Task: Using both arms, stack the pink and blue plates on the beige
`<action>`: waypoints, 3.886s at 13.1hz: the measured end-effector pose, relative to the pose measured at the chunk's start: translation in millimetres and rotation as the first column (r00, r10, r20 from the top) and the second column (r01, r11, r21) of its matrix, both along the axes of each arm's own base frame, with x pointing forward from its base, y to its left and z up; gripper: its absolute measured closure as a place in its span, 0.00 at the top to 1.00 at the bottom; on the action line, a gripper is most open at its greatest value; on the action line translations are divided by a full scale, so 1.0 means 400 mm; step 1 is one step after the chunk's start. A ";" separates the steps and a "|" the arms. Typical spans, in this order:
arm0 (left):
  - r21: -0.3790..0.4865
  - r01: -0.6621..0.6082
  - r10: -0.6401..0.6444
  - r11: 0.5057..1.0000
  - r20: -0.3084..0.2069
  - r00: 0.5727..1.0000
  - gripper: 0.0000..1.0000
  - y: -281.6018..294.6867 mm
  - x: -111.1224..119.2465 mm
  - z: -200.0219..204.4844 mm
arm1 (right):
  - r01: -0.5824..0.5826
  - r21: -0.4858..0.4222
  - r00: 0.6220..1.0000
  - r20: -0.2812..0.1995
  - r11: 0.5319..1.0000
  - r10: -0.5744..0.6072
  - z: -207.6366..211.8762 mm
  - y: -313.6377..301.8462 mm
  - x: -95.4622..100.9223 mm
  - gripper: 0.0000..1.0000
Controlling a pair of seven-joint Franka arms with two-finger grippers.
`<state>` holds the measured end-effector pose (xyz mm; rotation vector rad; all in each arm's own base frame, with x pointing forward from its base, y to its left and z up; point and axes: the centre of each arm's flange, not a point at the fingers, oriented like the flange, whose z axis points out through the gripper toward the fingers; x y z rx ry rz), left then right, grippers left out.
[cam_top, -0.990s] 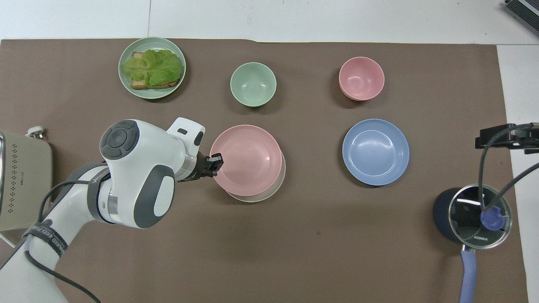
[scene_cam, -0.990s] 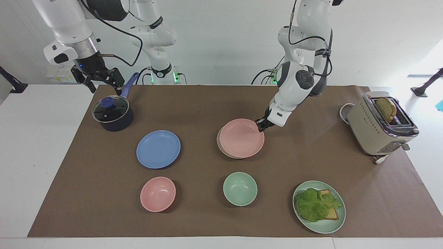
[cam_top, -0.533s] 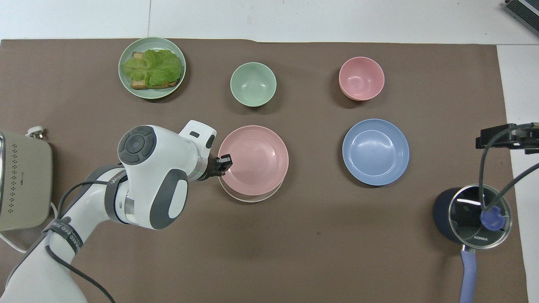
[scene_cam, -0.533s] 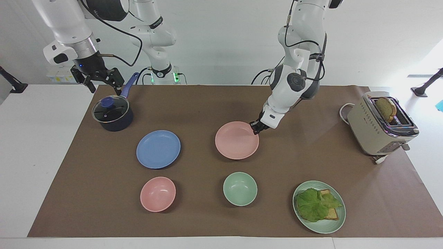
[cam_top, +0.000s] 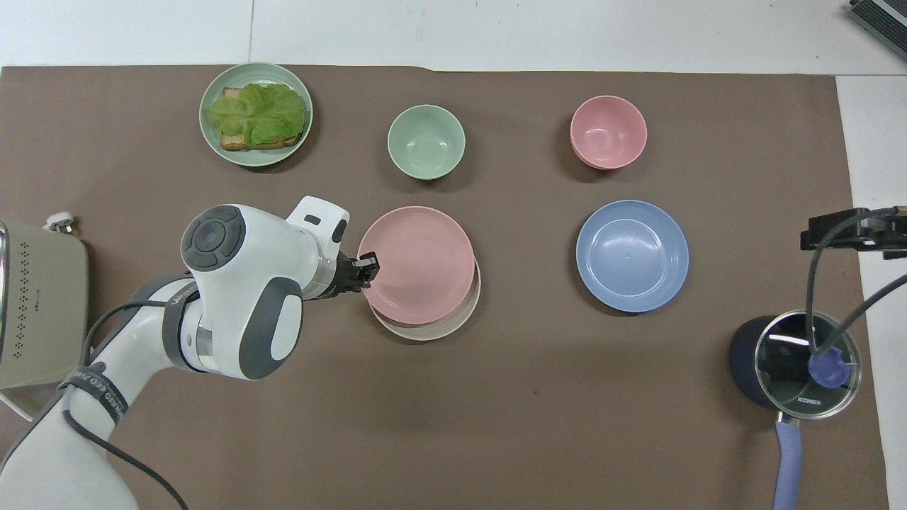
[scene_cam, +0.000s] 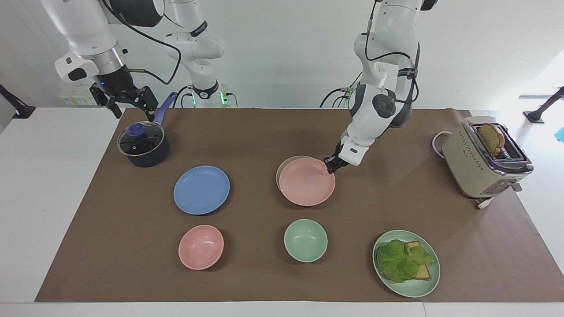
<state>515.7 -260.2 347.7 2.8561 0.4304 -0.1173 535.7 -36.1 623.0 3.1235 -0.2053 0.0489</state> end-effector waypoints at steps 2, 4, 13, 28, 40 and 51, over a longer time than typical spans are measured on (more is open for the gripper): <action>0.000 0.000 0.000 1.000 0.000 1.000 0.48 0.000 0.000 0.000 | 0.000 0.000 1.000 0.000 1.000 0.000 0.000 0.000 0.000 1.00; 0.001 0.001 -0.001 1.000 -0.006 1.000 0.71 0.001 0.000 0.001 | 0.000 0.000 1.000 0.000 1.000 0.000 0.000 0.000 0.000 1.00; 0.154 0.170 -0.171 0.973 -0.005 0.985 1.00 0.508 0.161 0.464 | 0.000 0.000 1.000 0.000 1.000 0.000 0.000 0.000 0.000 1.00; 0.249 0.264 -0.301 0.932 0.123 0.946 1.00 0.628 0.065 0.758 | -0.004 -0.003 0.998 0.056 1.000 0.004 -0.049 0.003 0.028 1.00; 0.249 0.265 -0.301 0.932 0.123 0.946 1.00 0.627 0.065 0.758 | -0.174 0.063 0.985 0.021 0.983 0.173 -0.694 0.072 0.172 1.00; 0.250 0.265 -0.301 0.932 0.123 0.946 1.00 0.628 0.065 0.758 | -0.231 0.106 0.972 -0.026 0.967 0.235 -0.817 0.033 0.151 0.26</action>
